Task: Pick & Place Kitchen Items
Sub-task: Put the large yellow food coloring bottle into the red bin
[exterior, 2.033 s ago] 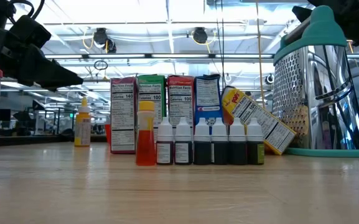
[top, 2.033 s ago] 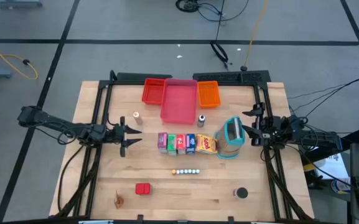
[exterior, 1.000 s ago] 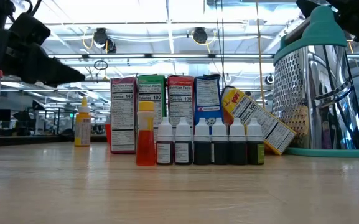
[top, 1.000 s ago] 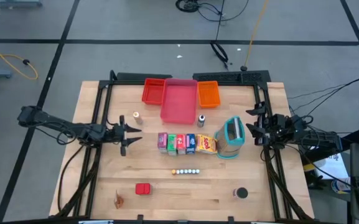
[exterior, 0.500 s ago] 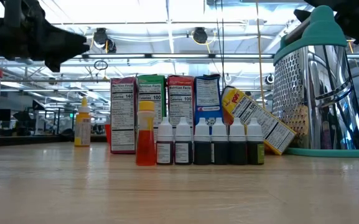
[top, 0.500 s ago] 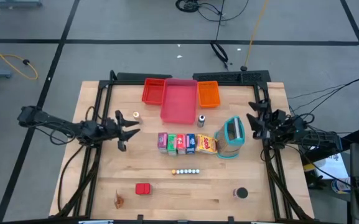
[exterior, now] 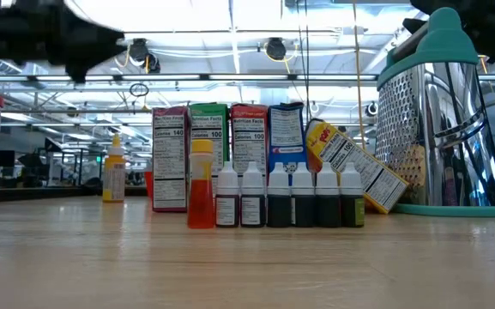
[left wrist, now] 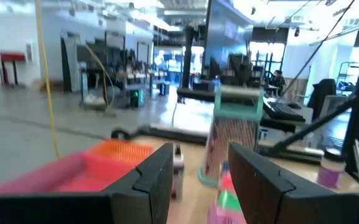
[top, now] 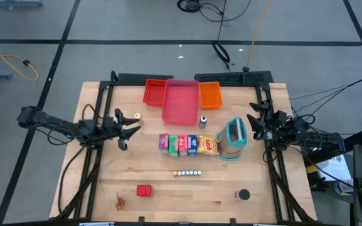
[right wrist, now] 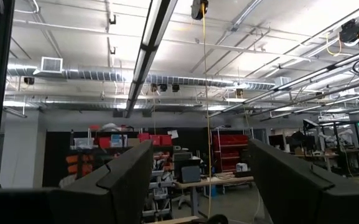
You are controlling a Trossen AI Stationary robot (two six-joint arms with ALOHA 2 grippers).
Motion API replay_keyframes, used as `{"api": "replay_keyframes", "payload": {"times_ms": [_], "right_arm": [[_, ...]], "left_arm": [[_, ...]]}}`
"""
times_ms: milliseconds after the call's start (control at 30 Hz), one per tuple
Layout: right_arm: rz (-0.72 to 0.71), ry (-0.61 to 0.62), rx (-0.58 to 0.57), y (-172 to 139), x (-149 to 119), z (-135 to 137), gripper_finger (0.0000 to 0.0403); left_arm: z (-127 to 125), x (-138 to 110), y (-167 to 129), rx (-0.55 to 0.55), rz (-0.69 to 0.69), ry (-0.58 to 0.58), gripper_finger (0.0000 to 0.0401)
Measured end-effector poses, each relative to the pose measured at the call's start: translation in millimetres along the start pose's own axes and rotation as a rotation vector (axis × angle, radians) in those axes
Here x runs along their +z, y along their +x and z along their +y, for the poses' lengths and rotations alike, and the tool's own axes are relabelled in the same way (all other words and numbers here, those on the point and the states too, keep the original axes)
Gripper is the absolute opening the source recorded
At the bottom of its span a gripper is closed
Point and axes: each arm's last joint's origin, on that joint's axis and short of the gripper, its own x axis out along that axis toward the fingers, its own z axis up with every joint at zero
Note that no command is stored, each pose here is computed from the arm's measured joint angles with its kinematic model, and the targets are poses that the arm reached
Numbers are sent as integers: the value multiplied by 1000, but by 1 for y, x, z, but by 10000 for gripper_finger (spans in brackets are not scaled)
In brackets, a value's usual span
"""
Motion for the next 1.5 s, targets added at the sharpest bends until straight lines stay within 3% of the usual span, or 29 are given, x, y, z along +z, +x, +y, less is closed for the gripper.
{"api": "replay_keyframes", "payload": {"times_ms": [167, 400, 633, 867, 1133, 1267, 1500], "right_arm": [[-42, -23, -4, 0, 4, 0, 254], [-94, -30, -9, 0, 9, -1, 253], [-73, -4, -4, 0, 7, -1, 254], [-67, 7, -2, 0, 7, 0, 254], [-46, 3, 0, 0, 4, 0, 254], [-43, 3, 1, 0, 4, 0, 254], [-43, 3, 1, 0, 4, 0, 254]], "left_arm": [[-5, 35, 27, 37, 55, 142, 157], [-11, 61, 70, 42, 196, 191, 157], [-23, 61, 100, -102, 431, 242, 157], [-38, 66, 106, -78, 597, 236, 157], [-34, 76, 93, 141, 755, 265, 165], [-27, 72, 89, 250, 805, 212, 196], [-8, 63, 77, 549, 887, 128, 264]]}}
